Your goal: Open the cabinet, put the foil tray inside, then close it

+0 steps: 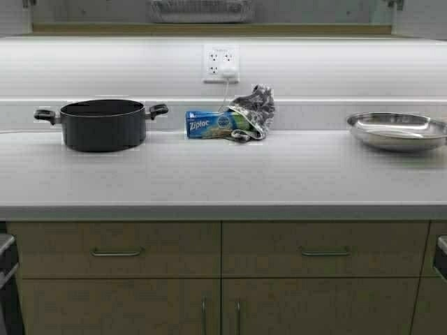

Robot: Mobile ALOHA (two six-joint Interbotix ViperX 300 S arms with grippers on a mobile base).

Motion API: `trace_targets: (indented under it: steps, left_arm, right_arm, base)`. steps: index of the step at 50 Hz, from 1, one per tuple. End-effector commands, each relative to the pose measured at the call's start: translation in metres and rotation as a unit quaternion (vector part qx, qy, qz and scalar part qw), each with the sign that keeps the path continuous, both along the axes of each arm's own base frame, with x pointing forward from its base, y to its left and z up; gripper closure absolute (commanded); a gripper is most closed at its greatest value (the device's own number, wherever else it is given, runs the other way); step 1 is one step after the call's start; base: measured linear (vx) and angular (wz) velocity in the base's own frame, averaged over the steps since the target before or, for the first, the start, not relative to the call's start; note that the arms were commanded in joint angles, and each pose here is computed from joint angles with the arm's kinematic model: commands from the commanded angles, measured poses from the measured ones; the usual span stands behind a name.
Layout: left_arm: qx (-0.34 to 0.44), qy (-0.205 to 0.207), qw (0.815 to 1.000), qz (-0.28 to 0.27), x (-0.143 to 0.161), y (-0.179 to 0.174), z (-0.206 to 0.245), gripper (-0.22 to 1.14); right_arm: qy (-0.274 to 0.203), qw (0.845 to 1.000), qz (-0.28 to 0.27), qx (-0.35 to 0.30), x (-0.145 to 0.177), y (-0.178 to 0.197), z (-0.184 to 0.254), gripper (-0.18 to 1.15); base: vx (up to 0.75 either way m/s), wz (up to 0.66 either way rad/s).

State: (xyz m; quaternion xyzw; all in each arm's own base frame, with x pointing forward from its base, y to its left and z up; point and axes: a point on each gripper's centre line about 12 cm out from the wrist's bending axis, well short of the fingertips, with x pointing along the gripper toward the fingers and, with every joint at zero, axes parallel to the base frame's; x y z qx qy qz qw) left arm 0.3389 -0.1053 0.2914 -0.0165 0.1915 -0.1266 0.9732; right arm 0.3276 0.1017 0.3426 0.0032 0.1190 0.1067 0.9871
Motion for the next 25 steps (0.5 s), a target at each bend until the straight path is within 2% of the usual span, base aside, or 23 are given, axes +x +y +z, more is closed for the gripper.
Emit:
trace_targets:
  steps: [1, 8, 14, 25]
  left_arm:
    - [0.019, -0.037, 0.999, 0.020, -0.009, 0.022, 0.025, 0.87]
    - [0.046, -0.052, 0.995, 0.074, -0.022, 0.059, 0.045, 0.87]
    - [0.053, -0.082, 0.988, 0.119, -0.039, 0.088, 0.068, 0.87]
    - [0.055, -0.131, 0.966, 0.217, -0.055, 0.145, 0.107, 0.87]
  right_arm:
    - [-0.032, 0.999, -0.027, -0.035, -0.013, -0.014, 0.023, 0.90]
    - [-0.038, 0.995, -0.083, -0.045, -0.017, -0.043, 0.034, 0.90]
    - [-0.053, 0.989, -0.135, -0.039, -0.023, -0.076, 0.045, 0.90]
    - [-0.086, 0.966, -0.239, -0.038, -0.030, -0.142, 0.073, 0.90]
  base:
    - [-0.20, 0.02]
    - [-0.19, 0.04]
    - [-0.18, 0.06]
    - [-0.17, 0.06]
